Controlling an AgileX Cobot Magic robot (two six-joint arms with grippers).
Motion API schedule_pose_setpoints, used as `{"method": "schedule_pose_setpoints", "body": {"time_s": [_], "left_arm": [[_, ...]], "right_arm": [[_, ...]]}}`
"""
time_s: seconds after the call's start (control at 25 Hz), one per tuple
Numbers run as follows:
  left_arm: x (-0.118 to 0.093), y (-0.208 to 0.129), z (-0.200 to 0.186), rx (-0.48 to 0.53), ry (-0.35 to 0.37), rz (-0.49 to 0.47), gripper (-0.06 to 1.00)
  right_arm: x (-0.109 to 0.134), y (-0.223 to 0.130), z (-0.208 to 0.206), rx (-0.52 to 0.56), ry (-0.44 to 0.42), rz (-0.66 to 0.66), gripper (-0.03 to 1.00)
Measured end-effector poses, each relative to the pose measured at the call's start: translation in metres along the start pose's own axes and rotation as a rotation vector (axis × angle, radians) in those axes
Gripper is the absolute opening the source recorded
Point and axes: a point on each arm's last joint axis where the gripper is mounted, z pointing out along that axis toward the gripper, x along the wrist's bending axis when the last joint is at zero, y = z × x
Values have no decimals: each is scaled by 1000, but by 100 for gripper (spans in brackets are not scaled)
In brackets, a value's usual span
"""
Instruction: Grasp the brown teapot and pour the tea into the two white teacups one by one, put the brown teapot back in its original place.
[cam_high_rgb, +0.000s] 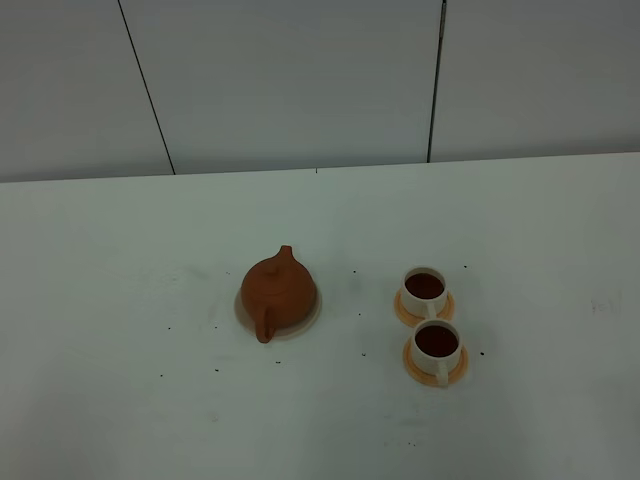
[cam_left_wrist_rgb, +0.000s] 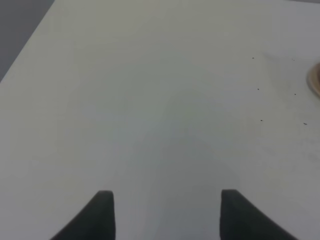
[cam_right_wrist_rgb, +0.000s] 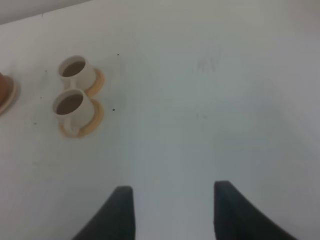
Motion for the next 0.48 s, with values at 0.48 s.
{"method": "schedule_pose_setpoints", "body": {"time_s": [0.48], "left_arm": [[0,0,0,0,0,-1,53]], "right_arm": [[0,0,0,0,1,0,36]]}}
